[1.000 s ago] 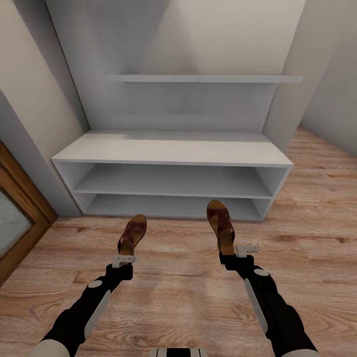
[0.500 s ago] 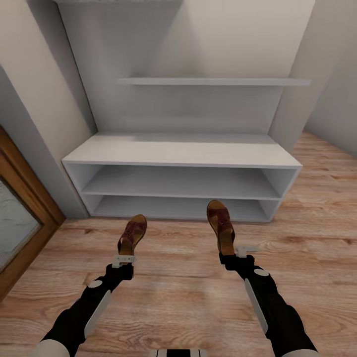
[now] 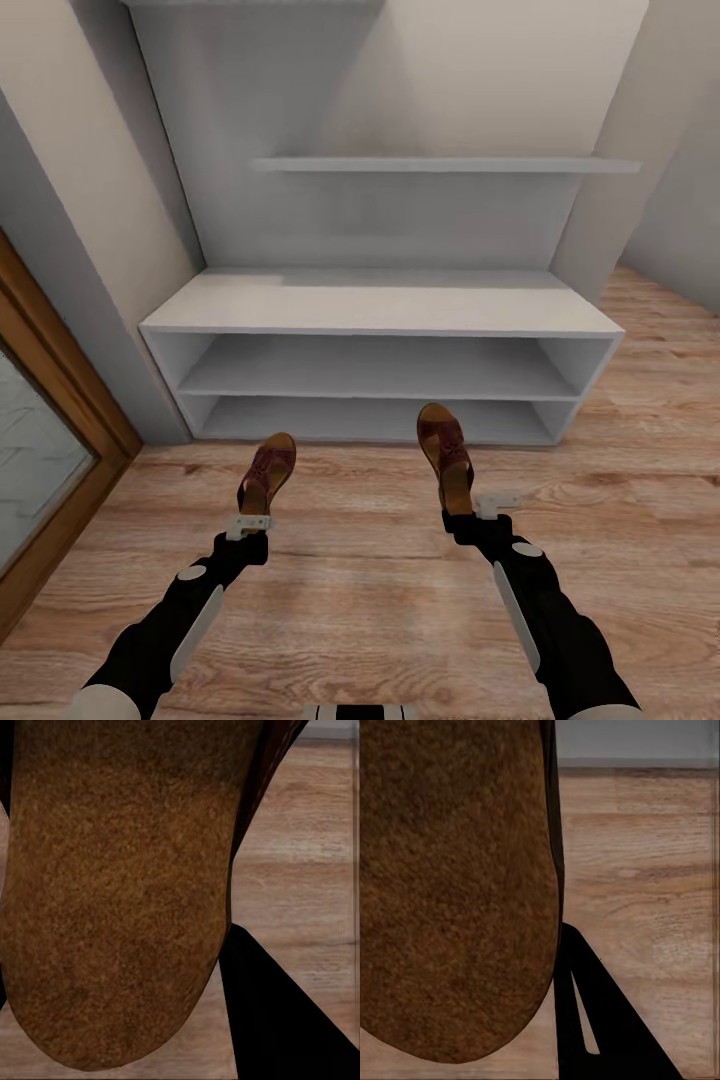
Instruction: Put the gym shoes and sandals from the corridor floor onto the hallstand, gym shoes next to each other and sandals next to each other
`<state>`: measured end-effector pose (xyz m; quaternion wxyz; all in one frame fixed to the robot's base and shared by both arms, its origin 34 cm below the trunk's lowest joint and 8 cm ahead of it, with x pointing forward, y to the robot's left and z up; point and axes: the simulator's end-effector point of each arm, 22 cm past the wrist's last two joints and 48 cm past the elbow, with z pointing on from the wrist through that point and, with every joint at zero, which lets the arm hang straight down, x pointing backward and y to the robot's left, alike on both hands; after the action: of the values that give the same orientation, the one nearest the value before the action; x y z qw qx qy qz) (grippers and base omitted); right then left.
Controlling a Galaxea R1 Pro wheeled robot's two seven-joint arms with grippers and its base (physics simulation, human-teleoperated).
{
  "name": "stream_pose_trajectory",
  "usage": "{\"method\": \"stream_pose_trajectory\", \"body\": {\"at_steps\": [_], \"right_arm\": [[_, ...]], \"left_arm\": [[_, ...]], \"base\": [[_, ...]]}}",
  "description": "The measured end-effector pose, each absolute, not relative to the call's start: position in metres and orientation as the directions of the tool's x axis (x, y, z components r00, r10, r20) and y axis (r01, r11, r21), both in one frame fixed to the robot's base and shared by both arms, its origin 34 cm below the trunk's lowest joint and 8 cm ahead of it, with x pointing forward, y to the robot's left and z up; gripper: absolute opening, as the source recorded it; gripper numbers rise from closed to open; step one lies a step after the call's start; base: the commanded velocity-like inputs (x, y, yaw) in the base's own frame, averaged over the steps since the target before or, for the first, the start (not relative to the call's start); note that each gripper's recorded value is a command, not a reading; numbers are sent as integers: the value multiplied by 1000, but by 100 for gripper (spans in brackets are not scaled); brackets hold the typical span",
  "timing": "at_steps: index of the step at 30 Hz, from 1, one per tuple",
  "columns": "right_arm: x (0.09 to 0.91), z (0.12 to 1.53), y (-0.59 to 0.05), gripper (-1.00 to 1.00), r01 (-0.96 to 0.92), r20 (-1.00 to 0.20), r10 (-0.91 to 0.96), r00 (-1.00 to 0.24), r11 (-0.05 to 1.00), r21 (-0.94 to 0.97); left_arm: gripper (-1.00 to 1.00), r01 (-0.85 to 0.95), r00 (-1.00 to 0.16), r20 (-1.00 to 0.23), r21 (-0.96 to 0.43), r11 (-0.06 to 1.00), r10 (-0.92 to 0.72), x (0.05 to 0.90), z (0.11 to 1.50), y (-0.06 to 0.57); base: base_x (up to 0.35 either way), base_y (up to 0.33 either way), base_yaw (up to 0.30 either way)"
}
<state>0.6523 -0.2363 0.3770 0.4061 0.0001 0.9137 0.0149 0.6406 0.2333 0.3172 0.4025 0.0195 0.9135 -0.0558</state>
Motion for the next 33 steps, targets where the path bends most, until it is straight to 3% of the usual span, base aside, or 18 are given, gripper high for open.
{"method": "stream_pose_trajectory", "body": {"at_steps": [5,21,25,33], "right_arm": [[652,378,-236,-100,-11,-743,12,-669,1000,27],[656,385,-253,-100,25,-754,42,-655,999,34],[664,411,-310,-100,164,-792,148,-592,985,61],[588,444,-529,-100,589,-826,438,-355,791,167]], "left_arm": [[-100,81,-674,-739,-86,993,-9,641,318,233],[-100,9,-769,-636,-112,994,-65,600,267,234],[-100,-47,-766,-633,-118,992,-112,601,266,251],[-100,-121,-831,-529,-128,984,-171,580,252,270]], "base": [[0,6,-221],[0,0,-7],[0,0,0],[0,0,0]]}}
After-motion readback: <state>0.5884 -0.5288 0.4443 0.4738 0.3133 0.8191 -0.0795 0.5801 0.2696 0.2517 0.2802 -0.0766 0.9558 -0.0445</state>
